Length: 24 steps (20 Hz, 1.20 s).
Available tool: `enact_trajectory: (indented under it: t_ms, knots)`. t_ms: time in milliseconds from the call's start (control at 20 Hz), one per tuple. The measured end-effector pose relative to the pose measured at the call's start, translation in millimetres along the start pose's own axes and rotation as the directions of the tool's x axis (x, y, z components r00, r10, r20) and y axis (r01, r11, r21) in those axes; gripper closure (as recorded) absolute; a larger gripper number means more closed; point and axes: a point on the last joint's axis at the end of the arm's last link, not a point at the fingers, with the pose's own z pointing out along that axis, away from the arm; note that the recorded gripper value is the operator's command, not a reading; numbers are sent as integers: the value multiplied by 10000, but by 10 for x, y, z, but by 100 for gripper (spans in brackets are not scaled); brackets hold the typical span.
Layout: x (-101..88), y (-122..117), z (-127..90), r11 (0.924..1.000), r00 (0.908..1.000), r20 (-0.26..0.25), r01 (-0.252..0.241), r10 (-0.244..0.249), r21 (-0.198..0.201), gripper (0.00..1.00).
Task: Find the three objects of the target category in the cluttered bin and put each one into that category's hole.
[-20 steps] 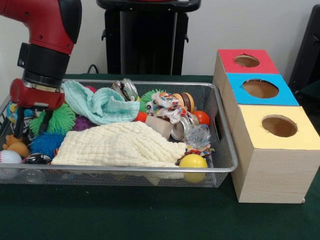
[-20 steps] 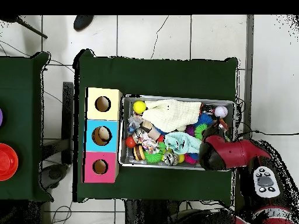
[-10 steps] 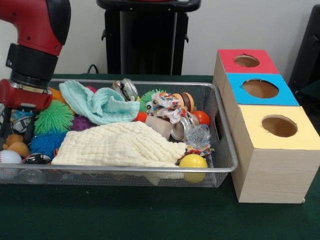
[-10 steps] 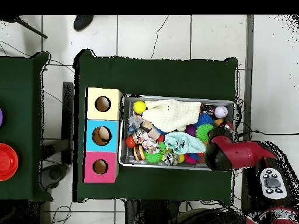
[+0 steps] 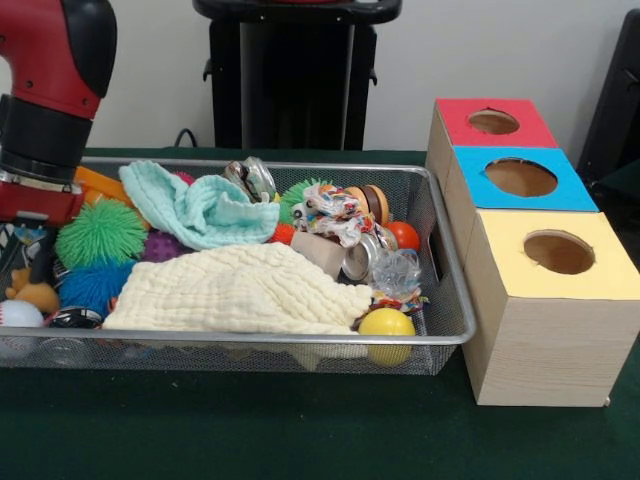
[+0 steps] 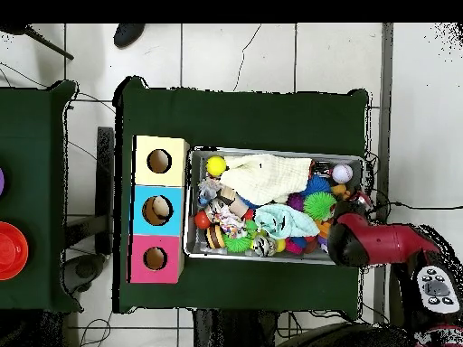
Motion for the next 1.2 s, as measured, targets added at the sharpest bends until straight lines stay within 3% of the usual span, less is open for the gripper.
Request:
enact_trajectory:
  t_ms: [150, 300, 500, 550, 1200]
  knots:
    - [-1, -11, 32, 9994, 9994, 118, -338, 338, -47, 0]
    - [-10, -2, 76, 9942, 9945, 155, -1036, 1040, -272, 0]
    - [-32, -4, 103, 9856, 9868, 57, -1616, 1621, -504, 0]
    - [-47, -16, 115, 9799, 9818, -31, -1898, 1900, -612, 0]
    - [-90, -43, 116, 9564, 9610, -587, -2751, 2704, -986, 0]
